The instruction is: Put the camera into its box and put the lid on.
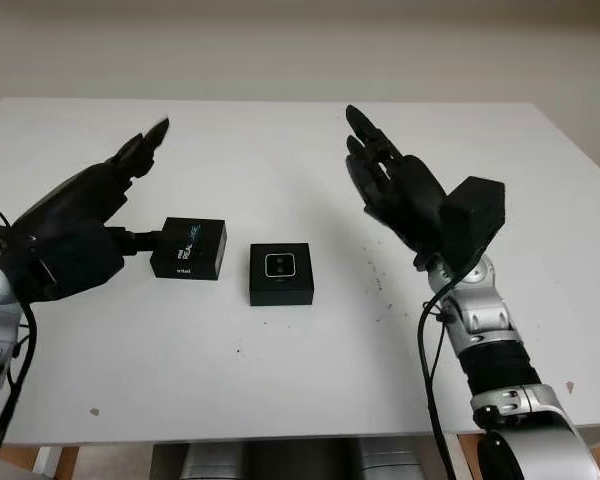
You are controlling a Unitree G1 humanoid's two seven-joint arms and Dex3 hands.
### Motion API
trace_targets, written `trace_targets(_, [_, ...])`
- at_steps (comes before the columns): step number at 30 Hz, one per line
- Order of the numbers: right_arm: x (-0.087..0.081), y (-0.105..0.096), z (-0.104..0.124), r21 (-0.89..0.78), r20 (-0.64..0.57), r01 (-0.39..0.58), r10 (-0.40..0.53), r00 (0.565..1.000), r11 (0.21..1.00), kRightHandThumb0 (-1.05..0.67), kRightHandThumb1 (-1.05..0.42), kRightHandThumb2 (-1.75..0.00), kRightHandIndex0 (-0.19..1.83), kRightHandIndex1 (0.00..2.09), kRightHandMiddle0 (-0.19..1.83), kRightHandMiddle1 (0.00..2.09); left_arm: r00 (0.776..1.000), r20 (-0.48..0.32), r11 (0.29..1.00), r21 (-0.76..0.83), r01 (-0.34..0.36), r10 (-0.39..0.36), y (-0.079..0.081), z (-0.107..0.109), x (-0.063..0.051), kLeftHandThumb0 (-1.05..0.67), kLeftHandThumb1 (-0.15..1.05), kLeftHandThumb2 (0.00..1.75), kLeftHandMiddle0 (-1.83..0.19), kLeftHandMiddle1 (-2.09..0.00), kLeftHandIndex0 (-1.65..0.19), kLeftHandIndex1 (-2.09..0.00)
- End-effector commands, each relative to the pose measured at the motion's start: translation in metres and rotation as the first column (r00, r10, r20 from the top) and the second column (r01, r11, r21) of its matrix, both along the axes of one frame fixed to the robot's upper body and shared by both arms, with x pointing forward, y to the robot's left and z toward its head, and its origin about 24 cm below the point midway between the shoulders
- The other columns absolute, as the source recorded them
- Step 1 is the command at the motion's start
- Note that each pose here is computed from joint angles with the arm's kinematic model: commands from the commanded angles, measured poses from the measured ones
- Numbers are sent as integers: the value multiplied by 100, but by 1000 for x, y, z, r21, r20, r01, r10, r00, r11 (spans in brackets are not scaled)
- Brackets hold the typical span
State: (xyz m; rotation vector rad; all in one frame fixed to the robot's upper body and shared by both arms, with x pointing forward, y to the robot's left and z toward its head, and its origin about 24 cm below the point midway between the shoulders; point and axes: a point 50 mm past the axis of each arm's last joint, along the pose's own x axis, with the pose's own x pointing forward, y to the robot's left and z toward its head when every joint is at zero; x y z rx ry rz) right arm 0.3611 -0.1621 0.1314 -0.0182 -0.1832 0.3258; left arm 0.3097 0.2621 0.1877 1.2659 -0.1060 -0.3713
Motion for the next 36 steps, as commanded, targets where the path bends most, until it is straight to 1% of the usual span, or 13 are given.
trace_targets(1, [4, -4, 16, 11, 34, 2, -2, 999, 1000, -63, -105, -62, -12, 2, -11, 3, 1000, 8, 997, 71, 15, -15, -2, 14, 5, -87, 95, 4, 18, -2, 16, -5])
trace_targets(4, [4, -8, 20, 16, 31, 7, -8, 1000, 1000, -64, -105, -60, -13, 3, -11, 3, 1000, 0, 993, 118, 18, -18, -6, 20, 13, -79, 91, 3, 9, -7, 9, -8])
trace_targets(6, [4, -9, 21, 16, 29, 7, -7, 1000, 1000, -64, -105, -59, -14, 3, -12, 3, 1000, 20, 986, 167, 17, -20, -8, 22, 19, -77, 88, 4, -2, -9, 1, -11])
trace_targets(8, [3, -10, 21, 13, 29, 9, -9, 1000, 1000, -64, -105, -58, -14, 3, -12, 3, 999, 33, 979, 204, 15, -23, -10, 24, 24, -75, 88, 5, -15, -10, -8, -14])
trace_targets(11, [3, -11, 21, 5, 30, 19, -19, 999, 1000, -65, -105, -57, -14, 4, -12, 4, 999, 27, 966, 259, 15, -22, -14, 28, 31, -73, 89, 6, -21, -11, -16, -17])
trace_targets(13, [3, -10, 21, 3, 28, 25, -25, 999, 1000, -65, -105, -57, -13, 4, -13, 4, 1000, -7, 959, 284, -1, 3, -17, 31, 35, -72, 91, 6, -19, -9, -14, -15])
trace_targets(16, [3, -10, 21, 9, 30, 33, -33, 999, 999, -65, -105, -56, -13, 4, -12, 4, 996, -65, 947, 319, -32, 56, -21, 32, 39, -74, 91, 6, -11, -4, -6, -10])
trace_targets(19, [4, -10, 21, 22, 35, 40, -41, 999, 999, -65, -105, -55, -12, 5, -12, 5, 991, -111, 930, 366, -34, 80, -23, 30, 42, -76, 92, 6, -8, -4, -1, -6])
trace_targets(25, [3, -12, 23, 27, 40, 66, -68, 997, 997, -64, -105, -55, -10, 6, -8, 7, 978, -182, 904, 428, -10, 97, -28, 26, 44, -78, 91, 5, -6, -4, 4, -4])
trace_targets(30, [3, -14, 24, 17, 49, 86, -86, 995, 996, -65, -105, -56, -11, 5, -10, 6, 975, -200, 878, 479, 13, 95, -31, 17, 46, -85, 91, 5, -9, -6, 5, -4])
trace_targets(36, [3, -13, 24, 23, 45, 78, -79, 996, 997, -65, -105, -57, -11, 6, -9, 6, 966, -241, 881, 473, 31, 95, -33, 7, 44, -83, 88, 5, 3, -2, 11, -2])
